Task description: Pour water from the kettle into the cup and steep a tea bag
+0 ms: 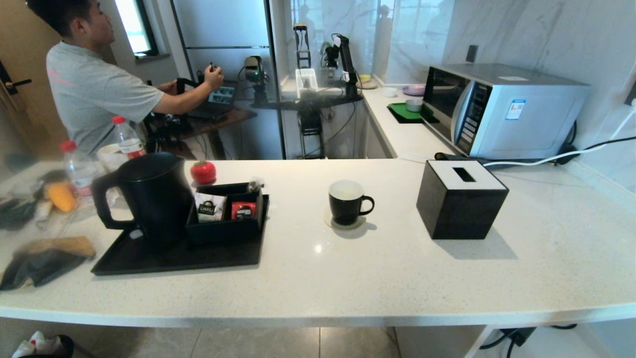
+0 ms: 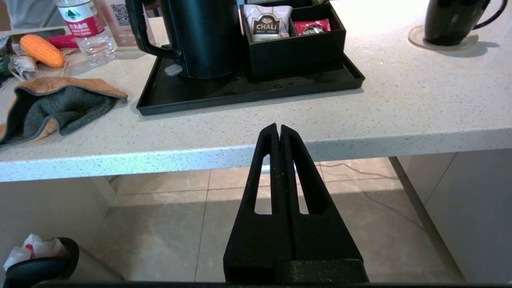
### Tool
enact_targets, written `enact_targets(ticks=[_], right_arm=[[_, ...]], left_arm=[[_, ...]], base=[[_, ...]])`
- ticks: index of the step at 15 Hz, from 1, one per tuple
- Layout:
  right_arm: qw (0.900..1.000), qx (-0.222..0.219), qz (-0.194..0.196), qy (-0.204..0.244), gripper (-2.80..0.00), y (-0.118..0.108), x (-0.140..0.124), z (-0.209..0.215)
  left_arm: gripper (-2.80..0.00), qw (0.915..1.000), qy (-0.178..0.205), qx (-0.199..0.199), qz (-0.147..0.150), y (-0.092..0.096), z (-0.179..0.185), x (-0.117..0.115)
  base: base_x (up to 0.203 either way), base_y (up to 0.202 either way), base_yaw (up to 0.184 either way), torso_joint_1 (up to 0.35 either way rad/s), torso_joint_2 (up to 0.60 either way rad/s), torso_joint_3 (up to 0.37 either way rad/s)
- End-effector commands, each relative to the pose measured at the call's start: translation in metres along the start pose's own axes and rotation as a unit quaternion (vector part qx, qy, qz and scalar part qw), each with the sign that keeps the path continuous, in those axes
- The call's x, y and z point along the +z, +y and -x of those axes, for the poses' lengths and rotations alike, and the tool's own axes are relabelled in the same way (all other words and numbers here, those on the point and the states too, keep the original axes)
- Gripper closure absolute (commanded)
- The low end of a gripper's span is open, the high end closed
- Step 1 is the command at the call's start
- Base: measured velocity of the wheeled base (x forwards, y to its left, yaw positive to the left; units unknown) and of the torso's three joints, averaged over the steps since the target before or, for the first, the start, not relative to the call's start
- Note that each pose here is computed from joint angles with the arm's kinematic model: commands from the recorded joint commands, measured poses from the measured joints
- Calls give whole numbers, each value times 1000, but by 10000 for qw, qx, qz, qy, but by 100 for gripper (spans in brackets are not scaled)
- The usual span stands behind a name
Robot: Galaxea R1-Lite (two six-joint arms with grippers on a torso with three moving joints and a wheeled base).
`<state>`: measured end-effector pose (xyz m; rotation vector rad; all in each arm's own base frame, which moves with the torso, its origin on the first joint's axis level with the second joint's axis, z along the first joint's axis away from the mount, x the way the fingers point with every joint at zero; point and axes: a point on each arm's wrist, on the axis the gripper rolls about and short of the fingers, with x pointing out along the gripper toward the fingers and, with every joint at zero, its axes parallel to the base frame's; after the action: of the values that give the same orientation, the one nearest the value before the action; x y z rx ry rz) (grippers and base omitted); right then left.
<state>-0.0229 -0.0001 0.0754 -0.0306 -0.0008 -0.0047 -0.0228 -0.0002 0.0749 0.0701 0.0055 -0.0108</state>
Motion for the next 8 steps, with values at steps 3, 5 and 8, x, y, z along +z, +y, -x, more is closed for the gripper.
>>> enact_targets(ticks=[3,5,8], right_arm=[[10000,0,-15,4,0,0,0,0],[10000,0,-15,4,0,0,0,0],[10000,-7,-15,4,0,0,0,0]], left_arm=[[0,10000,1,-1,-2,0,0,0],[0,10000,1,-1,-2,0,0,0],[0,10000,1,-1,-10,0,0,0]], base=[[0,0,0,0,0,0],[0,0,0,0,0,0],[0,0,0,0,0,0]])
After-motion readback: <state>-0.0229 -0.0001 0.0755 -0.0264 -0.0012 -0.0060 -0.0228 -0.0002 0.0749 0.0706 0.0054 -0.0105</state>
